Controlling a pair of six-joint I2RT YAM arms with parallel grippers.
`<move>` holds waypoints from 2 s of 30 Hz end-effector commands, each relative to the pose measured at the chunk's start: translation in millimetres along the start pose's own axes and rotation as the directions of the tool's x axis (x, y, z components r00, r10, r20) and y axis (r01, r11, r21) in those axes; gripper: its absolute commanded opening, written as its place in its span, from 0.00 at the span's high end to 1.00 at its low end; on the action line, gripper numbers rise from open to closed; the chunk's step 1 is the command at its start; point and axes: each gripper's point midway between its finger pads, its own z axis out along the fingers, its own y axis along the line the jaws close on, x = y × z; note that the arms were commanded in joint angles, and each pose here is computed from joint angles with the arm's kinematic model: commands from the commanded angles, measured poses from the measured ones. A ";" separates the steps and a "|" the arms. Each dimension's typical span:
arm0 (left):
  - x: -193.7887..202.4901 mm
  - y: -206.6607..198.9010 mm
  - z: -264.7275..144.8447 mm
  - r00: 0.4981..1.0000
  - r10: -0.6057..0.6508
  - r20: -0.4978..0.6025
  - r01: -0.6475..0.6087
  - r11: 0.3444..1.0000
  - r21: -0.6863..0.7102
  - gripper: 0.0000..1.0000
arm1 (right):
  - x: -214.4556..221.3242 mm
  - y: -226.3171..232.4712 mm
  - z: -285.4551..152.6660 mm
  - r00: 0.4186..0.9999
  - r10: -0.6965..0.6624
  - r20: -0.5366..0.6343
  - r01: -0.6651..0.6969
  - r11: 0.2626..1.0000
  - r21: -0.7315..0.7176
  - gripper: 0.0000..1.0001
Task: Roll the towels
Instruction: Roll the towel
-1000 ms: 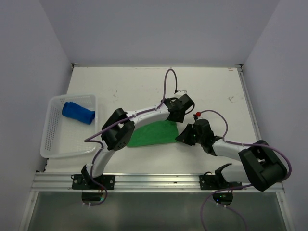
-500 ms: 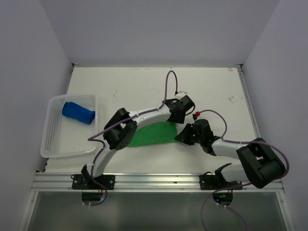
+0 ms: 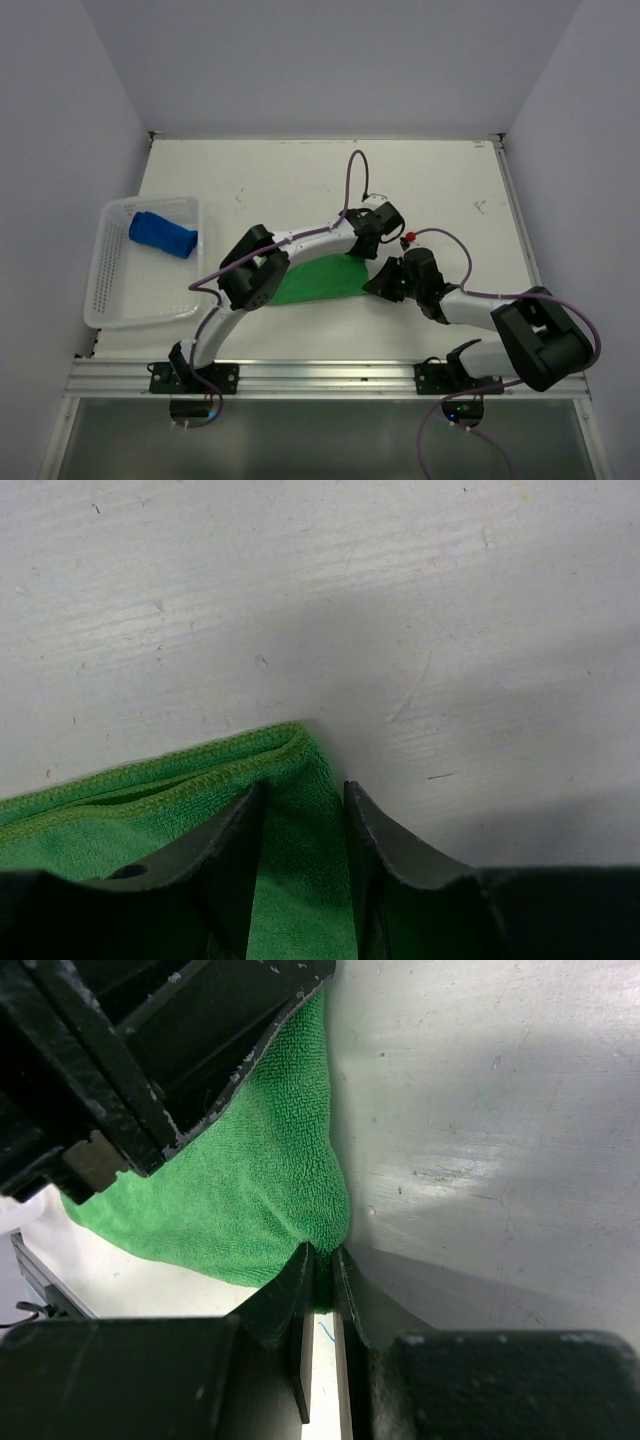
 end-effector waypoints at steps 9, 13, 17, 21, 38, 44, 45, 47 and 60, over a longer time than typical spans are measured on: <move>5.0 -6.3 14.9 0.998 0.063 -0.032 -0.063 0.998 -0.014 0.91 | 25.7 -49.6 -18.2 0.993 -0.073 -0.094 0.091 0.973 0.210 0.94; -10.5 -16.9 9.6 0.999 0.032 -0.026 -0.031 0.998 0.052 1.00 | 17.1 -46.9 -24.8 0.989 -0.124 -0.074 0.138 0.962 0.236 0.97; -36.3 -23.0 -3.1 0.999 -0.029 0.018 0.027 0.992 0.125 1.00 | 9.1 -44.5 -31.9 0.983 -0.170 -0.062 0.181 0.946 0.270 1.00; -56.7 -25.6 -17.5 0.994 -0.093 0.061 0.081 0.981 0.179 1.00 | 8.1 -40.3 -39.7 0.975 -0.213 -0.069 0.224 0.927 0.303 1.00; -105.6 -15.7 -50.4 0.940 -0.313 0.137 0.217 0.857 0.467 1.00 | -12.6 -26.1 -65.9 0.912 -0.408 -0.031 0.364 0.774 0.518 1.00; -111.1 -19.8 -54.4 0.936 -0.321 0.144 0.206 0.831 0.516 1.00 | -20.3 -24.3 -76.5 0.873 -0.486 -0.053 0.415 0.680 0.604 1.00; -110.2 -19.8 -54.0 0.936 -0.324 0.141 0.208 0.828 0.521 1.00 | -18.6 -26.3 -79.2 0.866 -0.496 -0.066 0.426 0.661 0.617 1.00; -109.0 -18.3 -54.6 0.935 -0.327 0.137 0.209 0.819 0.534 1.00 | -22.2 -26.6 -80.9 0.855 -0.514 -0.066 0.431 0.635 0.641 1.00; -105.7 -9.1 -57.5 0.935 -0.318 0.157 0.175 0.798 0.576 1.00 | -23.9 -13.8 -84.4 0.783 -0.610 -0.122 0.502 0.503 0.704 1.00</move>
